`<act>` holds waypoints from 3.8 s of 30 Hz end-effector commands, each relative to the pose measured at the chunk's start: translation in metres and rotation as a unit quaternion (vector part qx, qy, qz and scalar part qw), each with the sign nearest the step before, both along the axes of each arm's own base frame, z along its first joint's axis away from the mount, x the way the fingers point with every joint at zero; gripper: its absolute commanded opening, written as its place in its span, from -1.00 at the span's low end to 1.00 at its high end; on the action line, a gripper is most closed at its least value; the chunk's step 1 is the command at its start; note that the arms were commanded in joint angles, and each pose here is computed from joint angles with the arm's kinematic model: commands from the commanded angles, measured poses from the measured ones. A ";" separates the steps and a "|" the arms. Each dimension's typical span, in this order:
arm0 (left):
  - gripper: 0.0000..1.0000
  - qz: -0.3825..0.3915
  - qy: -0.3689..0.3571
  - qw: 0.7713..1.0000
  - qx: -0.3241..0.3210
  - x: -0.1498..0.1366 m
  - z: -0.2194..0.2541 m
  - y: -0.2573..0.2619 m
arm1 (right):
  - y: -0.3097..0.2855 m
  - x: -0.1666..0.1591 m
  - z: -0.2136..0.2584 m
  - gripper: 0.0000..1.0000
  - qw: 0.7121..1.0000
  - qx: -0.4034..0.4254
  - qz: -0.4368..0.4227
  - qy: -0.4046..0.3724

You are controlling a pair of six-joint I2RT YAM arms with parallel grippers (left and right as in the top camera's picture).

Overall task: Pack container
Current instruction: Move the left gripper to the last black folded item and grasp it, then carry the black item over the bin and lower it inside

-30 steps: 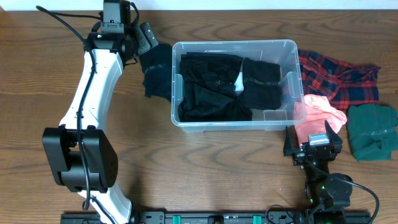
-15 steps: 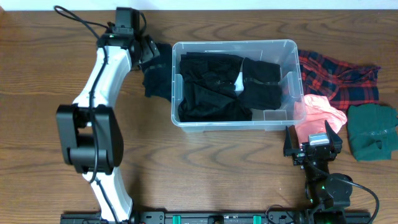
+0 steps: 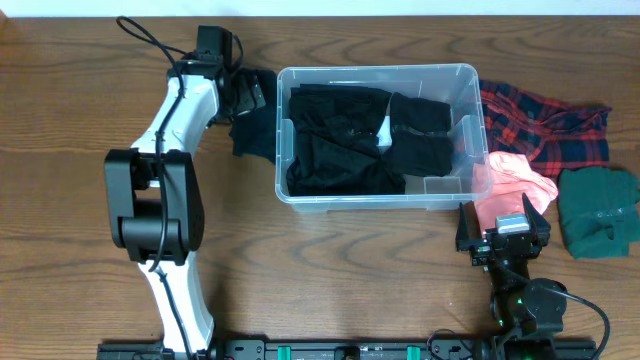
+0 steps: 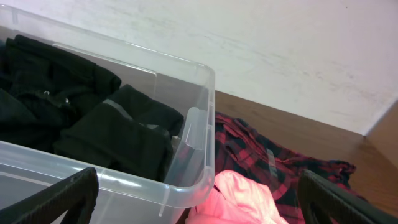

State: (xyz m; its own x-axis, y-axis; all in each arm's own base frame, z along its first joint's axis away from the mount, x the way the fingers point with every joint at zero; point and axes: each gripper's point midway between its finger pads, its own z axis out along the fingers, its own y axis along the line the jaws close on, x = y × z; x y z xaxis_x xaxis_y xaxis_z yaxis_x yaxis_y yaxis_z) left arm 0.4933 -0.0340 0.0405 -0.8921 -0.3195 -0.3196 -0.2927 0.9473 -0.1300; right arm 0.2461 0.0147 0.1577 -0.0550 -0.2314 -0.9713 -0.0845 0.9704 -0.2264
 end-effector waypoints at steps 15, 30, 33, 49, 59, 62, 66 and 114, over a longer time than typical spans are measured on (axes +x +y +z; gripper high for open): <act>0.68 -0.021 0.073 0.997 0.004 -0.022 -0.058 0.000 | -0.001 0.000 -0.002 0.99 1.000 -0.005 -0.003 0.002; 0.54 -0.026 0.092 0.995 0.006 -0.032 -0.066 0.001 | -0.001 0.000 -0.002 0.99 1.000 -0.005 -0.003 0.002; 0.54 -0.024 0.096 0.995 0.006 -0.036 -0.072 0.002 | -0.001 0.000 -0.002 0.98 1.000 -0.005 -0.003 0.002; -0.60 -0.019 0.112 0.994 0.006 -0.047 -0.082 0.007 | -0.001 0.000 -0.002 0.99 1.000 -0.005 -0.003 0.002; -0.88 -0.002 0.070 0.997 0.027 -0.038 -0.024 0.030 | -0.001 0.000 -0.002 0.98 1.000 -0.005 -0.002 0.002; -0.88 -0.007 0.027 0.999 0.033 -0.033 0.018 0.038 | -0.001 0.000 -0.002 0.99 1.000 -0.005 -0.003 0.002; -0.88 -0.049 -0.042 0.997 0.049 -0.033 0.084 0.034 | -0.001 0.000 -0.002 0.99 1.000 -0.005 -0.003 0.002; -0.88 -0.754 -0.204 0.624 -0.005 -0.188 0.144 -0.314 | -0.001 0.000 -0.002 0.98 1.000 -0.005 -0.003 0.002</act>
State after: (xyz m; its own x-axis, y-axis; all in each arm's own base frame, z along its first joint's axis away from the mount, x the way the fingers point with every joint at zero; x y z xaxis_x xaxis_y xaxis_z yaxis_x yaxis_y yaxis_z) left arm 0.3062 -0.3412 0.1805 -0.0622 0.7934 -0.6056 0.9874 0.1375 0.0788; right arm 0.2461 0.0148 0.1577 -0.0549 -0.2314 -0.9713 -0.0849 0.9703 -0.2263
